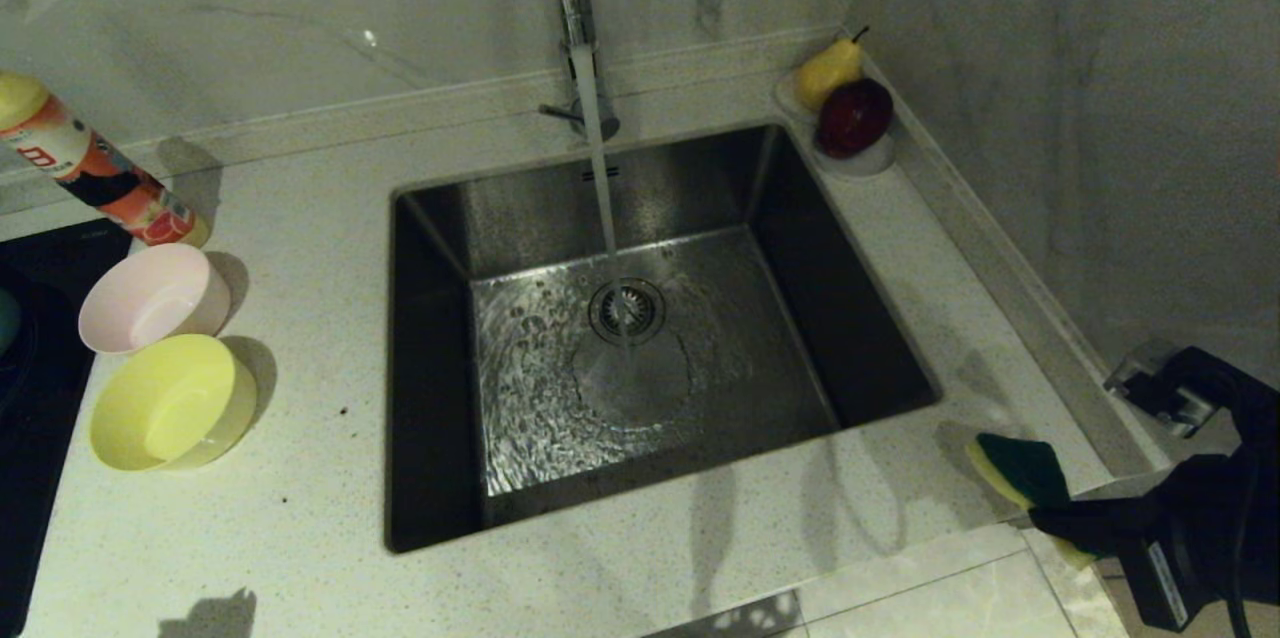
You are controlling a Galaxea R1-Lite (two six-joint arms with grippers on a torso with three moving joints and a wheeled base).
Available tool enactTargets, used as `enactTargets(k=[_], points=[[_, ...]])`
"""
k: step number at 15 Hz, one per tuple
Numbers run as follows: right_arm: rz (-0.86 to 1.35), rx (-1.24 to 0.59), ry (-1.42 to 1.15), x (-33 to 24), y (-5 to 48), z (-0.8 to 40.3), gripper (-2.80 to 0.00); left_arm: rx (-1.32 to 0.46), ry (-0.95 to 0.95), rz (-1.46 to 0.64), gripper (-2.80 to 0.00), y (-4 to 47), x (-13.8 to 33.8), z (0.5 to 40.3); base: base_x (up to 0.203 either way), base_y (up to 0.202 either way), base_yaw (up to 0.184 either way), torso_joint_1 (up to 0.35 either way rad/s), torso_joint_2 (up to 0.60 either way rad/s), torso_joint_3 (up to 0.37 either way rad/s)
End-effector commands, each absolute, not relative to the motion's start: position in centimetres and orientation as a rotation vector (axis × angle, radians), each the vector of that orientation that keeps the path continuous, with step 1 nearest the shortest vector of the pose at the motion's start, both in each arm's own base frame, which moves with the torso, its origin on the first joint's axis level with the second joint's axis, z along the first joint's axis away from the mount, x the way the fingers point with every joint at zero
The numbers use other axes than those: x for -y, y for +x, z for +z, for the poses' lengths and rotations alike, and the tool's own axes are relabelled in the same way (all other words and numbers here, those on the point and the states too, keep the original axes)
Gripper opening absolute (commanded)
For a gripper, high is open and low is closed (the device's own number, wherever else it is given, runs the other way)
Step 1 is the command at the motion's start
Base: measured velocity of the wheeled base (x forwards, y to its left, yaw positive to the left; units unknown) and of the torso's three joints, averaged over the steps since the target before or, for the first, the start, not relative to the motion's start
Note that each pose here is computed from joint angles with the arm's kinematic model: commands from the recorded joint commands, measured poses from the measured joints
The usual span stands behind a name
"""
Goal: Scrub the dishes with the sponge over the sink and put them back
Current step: Put down the sponge
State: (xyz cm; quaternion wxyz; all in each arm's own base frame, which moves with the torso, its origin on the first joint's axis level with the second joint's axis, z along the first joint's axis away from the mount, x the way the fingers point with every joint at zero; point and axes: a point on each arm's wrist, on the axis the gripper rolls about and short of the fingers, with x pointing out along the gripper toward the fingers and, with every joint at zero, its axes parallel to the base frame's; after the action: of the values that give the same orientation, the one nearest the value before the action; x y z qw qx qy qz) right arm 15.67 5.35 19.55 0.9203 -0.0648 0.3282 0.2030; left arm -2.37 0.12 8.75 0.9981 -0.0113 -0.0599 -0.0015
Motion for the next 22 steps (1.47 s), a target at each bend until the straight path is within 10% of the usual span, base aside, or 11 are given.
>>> enactTargets(k=[1,22], points=[[0.408,-0.695,-0.133,-5.2,15.7,18.7,-2.8,0.081,-0.022,-0.004,-2.8,-2.0,-0.1,7.6,0.0,0.0,0.0,0.0,0.0,0.0],[0.246,-0.588,-0.163,-4.4,23.1,17.9,-2.8,0.081,-0.022,-0.004,-2.8,-2.0,-0.1,7.6,0.0,0.0,0.0,0.0,0.0,0.0]])
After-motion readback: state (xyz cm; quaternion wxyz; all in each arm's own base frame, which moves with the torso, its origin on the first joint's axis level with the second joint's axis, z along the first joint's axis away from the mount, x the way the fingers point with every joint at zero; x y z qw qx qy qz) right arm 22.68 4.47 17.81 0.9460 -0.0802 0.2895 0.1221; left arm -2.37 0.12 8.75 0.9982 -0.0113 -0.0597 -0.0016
